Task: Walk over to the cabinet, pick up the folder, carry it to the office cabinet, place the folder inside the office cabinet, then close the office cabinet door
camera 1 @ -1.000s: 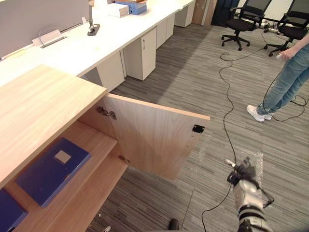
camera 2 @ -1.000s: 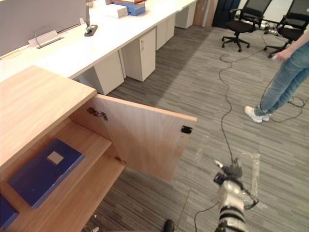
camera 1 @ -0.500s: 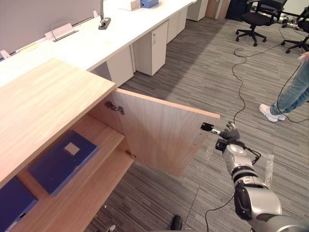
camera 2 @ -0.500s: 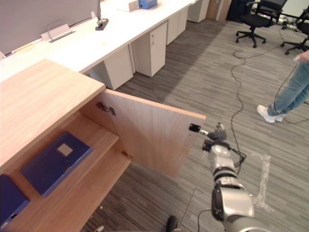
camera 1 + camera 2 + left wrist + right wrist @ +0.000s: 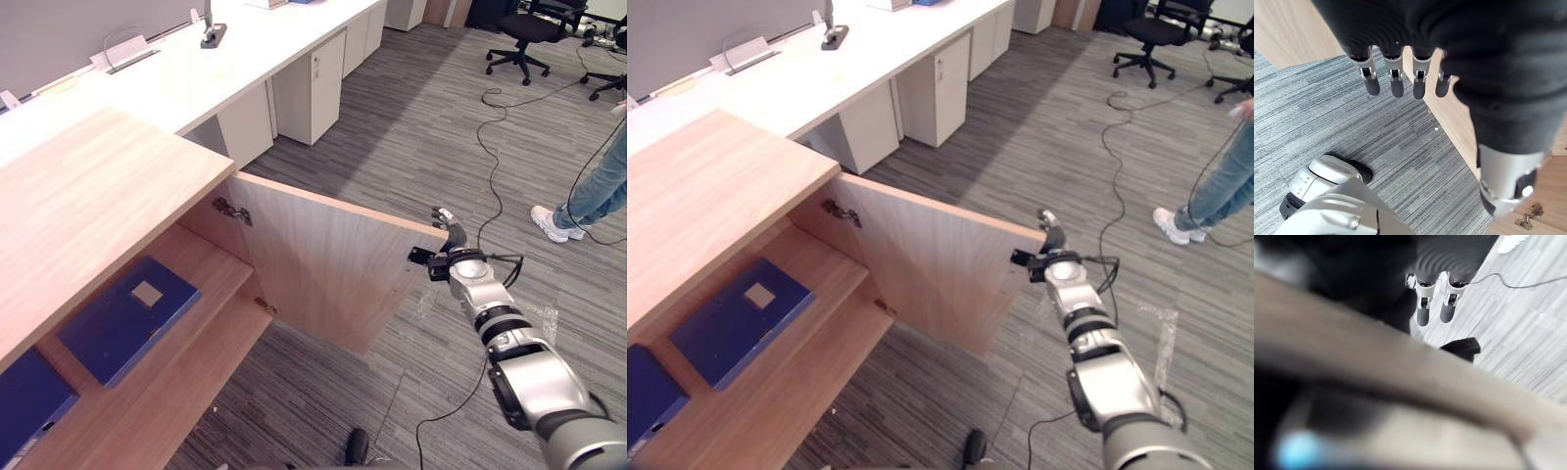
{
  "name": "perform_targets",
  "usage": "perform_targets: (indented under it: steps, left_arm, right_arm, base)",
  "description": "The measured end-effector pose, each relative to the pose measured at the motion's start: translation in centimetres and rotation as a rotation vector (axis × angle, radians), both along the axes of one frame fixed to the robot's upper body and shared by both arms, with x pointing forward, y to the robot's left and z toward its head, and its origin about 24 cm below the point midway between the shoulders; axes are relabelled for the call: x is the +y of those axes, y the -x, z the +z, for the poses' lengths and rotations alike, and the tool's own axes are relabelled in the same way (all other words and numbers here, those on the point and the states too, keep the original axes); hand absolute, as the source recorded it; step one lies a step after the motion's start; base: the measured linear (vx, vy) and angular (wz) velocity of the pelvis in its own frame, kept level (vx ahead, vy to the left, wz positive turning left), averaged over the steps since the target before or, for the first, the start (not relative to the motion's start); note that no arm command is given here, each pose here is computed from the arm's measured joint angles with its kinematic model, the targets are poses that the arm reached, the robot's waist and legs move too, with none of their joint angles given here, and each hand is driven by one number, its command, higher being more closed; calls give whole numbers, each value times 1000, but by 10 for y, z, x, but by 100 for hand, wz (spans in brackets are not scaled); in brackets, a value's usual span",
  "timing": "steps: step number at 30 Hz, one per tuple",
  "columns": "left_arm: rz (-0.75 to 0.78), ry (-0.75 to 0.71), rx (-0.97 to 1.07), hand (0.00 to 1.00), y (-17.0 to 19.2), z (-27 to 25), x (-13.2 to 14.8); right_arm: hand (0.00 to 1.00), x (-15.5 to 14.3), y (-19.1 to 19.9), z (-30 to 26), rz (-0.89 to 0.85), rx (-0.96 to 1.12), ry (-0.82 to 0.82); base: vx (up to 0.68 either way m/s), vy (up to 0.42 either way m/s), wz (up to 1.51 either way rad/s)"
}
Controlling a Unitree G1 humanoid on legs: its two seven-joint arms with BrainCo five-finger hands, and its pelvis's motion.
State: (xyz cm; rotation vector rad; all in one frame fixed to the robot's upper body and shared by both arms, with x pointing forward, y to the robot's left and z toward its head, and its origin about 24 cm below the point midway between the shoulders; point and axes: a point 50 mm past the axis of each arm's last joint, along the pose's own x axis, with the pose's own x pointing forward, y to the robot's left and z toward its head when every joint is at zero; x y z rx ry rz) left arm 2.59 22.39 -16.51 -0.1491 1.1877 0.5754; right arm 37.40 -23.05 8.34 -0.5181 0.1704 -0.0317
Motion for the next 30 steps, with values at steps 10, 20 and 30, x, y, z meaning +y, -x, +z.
perform_targets:
  steps: [10,20,30]
  left_arm:
    - [-33,-37,2,0,-3,3,12]
    - [-70,-17,-15,0,-16,3,12]
    - [-64,-32,-6,0,-13,4,22]
  right_arm:
    - [0,65,27,0,727,118,625]
    - [0,122,104,-64,1260,393,575]
    - [0,132,126,-71,1343,398,513]
  base:
    - [-43,-4,-9]
    - [-23,2,-1]
    - [-8,47,-2]
